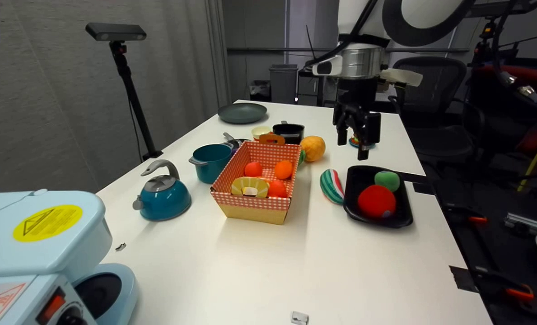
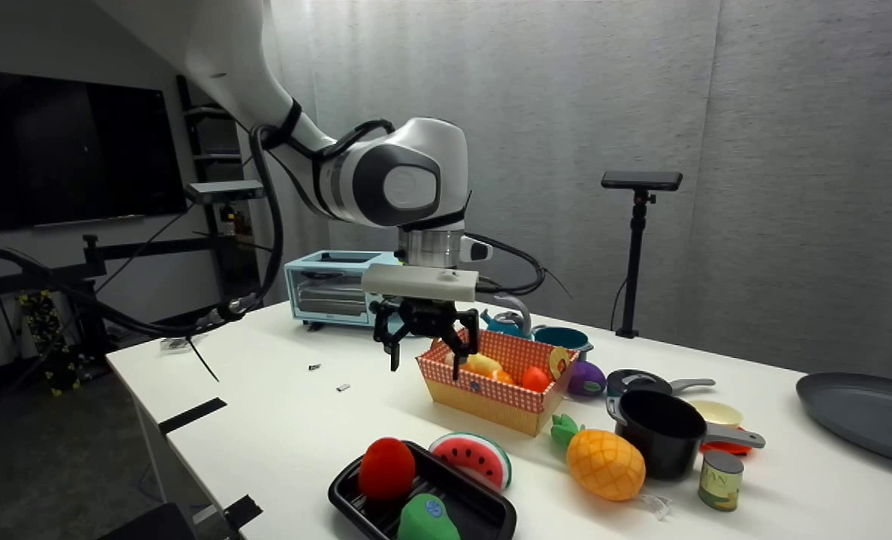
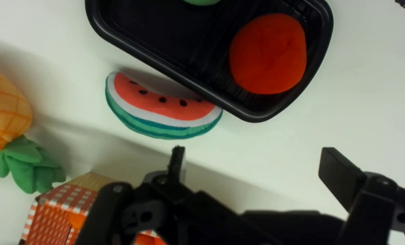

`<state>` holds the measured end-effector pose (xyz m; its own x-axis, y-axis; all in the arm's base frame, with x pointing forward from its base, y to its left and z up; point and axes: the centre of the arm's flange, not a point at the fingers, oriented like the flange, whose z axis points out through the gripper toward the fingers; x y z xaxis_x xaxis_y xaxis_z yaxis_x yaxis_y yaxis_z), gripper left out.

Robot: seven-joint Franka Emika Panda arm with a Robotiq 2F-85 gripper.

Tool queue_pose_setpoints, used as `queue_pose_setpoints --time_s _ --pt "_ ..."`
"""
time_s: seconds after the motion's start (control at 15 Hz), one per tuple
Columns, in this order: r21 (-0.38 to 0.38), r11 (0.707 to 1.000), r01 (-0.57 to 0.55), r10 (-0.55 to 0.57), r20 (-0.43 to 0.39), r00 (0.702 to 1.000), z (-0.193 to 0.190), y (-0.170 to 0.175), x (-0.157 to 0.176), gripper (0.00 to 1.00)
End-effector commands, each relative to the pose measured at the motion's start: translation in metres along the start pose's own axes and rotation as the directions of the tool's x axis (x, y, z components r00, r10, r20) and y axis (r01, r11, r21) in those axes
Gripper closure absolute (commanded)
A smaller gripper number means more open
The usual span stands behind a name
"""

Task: Remove the banana toy from the basket and put it on the table

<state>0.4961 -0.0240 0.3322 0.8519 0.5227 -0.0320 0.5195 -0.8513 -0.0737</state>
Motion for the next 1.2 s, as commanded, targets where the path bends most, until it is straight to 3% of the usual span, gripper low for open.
queue_pose_setpoints --time_s 0.0,0.53,1.13 --pt "0.042 0.998 0.051 -0.050 -0.028 0.998 -0.009 -0.002 0.030 0.00" --pt "0.161 0.986 0.051 -0.040 -0.071 0.997 -0.040 -0.007 0.088 0.00" --pt "0.237 0.971 -0.026 0.036 -0.037 0.999 -0.051 0.020 0.114 0.00"
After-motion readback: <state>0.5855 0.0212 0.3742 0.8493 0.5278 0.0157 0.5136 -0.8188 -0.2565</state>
